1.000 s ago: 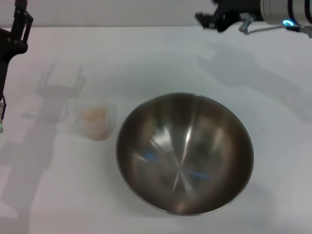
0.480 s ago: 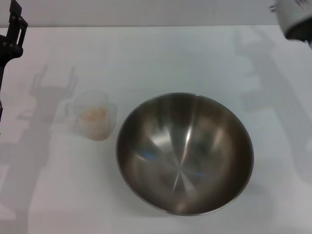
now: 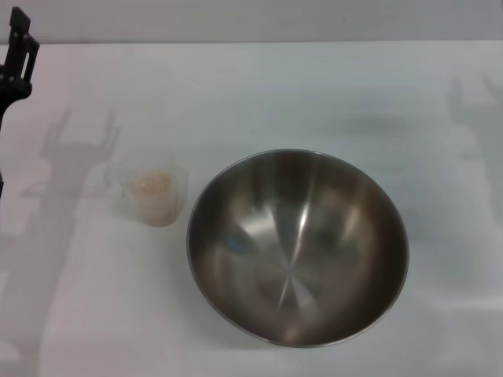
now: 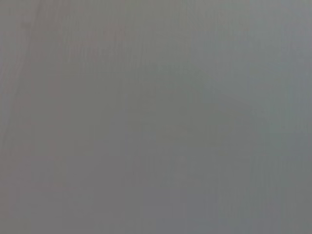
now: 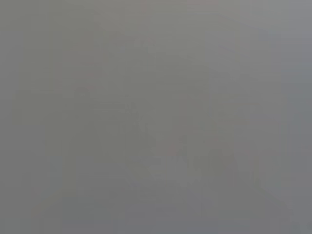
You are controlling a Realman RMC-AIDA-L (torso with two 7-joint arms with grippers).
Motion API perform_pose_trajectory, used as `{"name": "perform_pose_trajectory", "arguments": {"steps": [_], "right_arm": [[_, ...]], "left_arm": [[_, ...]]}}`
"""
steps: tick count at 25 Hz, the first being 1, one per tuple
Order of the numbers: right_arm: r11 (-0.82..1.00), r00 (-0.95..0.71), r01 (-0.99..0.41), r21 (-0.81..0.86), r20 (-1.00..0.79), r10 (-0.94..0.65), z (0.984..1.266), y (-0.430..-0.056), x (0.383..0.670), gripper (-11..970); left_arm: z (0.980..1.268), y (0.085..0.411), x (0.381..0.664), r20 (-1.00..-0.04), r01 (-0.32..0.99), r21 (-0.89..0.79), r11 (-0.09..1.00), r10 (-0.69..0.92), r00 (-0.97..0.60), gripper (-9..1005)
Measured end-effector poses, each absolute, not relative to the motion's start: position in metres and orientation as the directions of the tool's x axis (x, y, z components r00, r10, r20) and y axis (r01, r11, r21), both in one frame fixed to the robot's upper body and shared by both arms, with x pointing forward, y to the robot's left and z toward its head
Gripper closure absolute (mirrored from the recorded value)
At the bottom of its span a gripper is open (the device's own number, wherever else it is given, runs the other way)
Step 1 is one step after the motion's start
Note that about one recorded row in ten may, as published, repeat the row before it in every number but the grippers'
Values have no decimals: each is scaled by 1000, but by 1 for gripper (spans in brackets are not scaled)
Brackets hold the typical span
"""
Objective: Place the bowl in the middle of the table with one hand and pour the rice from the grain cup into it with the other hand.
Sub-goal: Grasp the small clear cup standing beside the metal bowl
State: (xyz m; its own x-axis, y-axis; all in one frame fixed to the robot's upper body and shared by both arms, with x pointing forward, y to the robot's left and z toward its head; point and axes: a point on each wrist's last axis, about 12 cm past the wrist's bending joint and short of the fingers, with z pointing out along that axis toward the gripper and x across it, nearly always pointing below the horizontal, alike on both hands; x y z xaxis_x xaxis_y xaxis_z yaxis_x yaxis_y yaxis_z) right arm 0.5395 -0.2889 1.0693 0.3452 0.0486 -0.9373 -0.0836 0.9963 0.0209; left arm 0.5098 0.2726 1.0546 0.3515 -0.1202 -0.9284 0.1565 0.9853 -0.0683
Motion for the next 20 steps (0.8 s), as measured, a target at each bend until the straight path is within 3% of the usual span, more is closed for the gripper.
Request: {"name": "perform_pose_trajectory", "arguments": {"steps": [9, 20], "right_arm": [[995, 295, -35, 91, -951, 97, 1057, -316, 533, 444], [999, 259, -34, 14, -966, 23, 1061, -307, 555, 444]], "left_arm": [[1035, 286, 477, -953, 122, -64, 990, -97, 288, 274], [1009, 287, 434, -986, 206, -2, 979, -37, 164, 274]]}}
